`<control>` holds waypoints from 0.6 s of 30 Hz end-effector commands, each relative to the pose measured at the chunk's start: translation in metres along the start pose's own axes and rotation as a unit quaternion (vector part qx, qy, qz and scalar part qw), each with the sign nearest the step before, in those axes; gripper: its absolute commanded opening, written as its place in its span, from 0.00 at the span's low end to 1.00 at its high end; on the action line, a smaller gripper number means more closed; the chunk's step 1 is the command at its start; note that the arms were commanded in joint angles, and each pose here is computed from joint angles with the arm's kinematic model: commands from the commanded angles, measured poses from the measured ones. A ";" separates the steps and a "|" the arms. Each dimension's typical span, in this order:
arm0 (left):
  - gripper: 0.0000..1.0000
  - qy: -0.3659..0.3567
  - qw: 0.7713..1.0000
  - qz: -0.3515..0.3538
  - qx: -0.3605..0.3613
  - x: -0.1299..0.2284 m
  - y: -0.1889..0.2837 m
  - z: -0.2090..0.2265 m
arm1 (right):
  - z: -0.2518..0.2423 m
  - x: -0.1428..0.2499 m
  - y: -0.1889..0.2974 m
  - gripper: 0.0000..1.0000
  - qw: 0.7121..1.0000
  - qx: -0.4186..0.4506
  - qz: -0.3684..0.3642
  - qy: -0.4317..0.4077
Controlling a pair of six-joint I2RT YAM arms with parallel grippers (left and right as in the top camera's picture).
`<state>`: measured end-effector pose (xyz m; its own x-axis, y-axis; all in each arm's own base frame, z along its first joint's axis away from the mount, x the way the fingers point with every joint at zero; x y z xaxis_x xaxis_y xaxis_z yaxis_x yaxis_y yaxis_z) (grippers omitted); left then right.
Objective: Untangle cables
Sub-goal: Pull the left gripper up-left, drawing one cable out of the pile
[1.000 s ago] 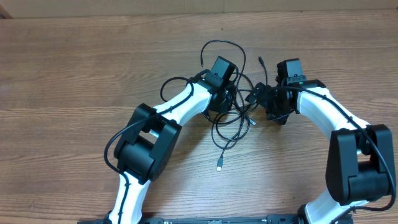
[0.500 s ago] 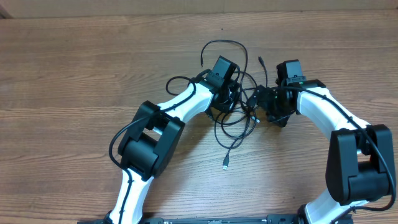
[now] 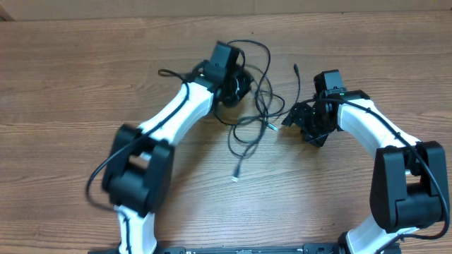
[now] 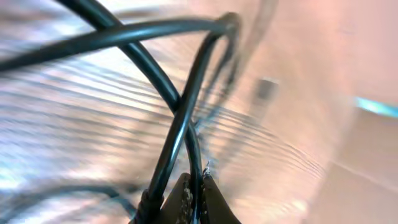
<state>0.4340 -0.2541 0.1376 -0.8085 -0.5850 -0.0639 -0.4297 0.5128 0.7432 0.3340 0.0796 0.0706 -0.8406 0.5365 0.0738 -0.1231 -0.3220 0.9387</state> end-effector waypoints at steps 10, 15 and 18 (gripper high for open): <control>0.04 -0.096 0.991 -0.037 0.080 0.012 0.085 -0.057 | 0.011 0.009 0.003 0.80 0.997 -0.047 0.037 0.047; 0.04 -0.165 0.982 -0.042 0.077 0.012 0.086 -0.057 | 0.025 0.014 0.019 0.81 0.983 -0.113 0.077 0.121; 0.04 -0.213 0.973 -0.047 0.076 0.012 0.086 -0.057 | 0.033 0.015 0.033 0.81 0.972 -0.149 0.089 0.159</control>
<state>0.4124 -0.2552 0.2198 -0.8539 -0.4354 -0.2850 -0.5063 0.5689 0.6481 0.3201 0.0953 0.0855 -0.9288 0.3297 0.1690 -0.0267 -0.5144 0.8571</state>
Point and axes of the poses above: each gripper's point midway between its finger pads, its own y axis back along the fingers, its own z axis along the line the jaws close on, x = y × z, the point moved 5 cm from there along y, back along the fingers, and after that the axes turned 2 degrees about -y, right-handed, at the moved point
